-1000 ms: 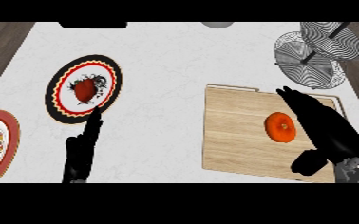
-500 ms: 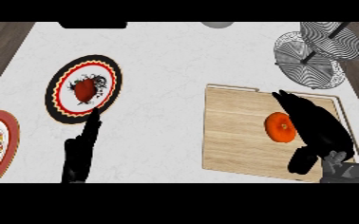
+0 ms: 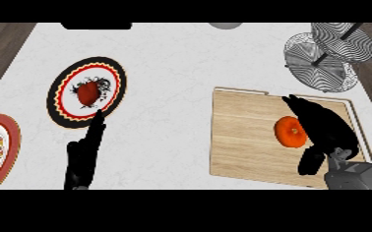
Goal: Pick the squash from the tray and place it in the tiered basket
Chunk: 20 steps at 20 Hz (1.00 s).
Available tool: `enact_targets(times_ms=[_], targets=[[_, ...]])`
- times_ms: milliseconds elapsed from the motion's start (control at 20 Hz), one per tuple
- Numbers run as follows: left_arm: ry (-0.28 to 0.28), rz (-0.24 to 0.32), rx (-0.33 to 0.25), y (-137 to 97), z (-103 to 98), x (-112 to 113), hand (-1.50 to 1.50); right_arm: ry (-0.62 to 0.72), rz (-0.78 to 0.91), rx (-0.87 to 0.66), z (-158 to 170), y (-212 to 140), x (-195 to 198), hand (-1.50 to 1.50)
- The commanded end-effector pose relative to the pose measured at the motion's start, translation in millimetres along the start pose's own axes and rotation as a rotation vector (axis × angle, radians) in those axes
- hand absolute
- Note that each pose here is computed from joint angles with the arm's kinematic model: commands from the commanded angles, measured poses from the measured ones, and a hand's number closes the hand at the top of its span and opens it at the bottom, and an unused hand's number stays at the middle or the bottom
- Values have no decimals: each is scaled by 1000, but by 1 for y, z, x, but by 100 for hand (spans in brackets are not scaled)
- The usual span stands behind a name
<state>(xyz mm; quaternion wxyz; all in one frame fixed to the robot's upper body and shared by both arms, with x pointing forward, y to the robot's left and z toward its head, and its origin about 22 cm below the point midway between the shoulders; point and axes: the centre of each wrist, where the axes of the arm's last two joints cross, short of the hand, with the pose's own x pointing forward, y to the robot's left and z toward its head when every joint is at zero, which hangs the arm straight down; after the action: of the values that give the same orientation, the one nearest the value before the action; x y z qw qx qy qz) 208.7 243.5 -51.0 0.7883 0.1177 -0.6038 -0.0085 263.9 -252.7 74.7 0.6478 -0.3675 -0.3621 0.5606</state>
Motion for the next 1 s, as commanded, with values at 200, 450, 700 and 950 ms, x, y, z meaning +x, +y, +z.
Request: enact_targets(times_ms=[200,450,700,950], targets=[[1,-9,-8,3,10,-14,0,17,-18,55,-15,14,7,-150],[-2,-21,-15,7,-13,-2,0,12,-26,62,-34,34,2,-150],[1,1,0,18,4,-24,0,-20,-13,45,-33,38,-19,150],[-4,1,-15,18,-11,-13,0,-99,32,9,-52,40,-19,150]])
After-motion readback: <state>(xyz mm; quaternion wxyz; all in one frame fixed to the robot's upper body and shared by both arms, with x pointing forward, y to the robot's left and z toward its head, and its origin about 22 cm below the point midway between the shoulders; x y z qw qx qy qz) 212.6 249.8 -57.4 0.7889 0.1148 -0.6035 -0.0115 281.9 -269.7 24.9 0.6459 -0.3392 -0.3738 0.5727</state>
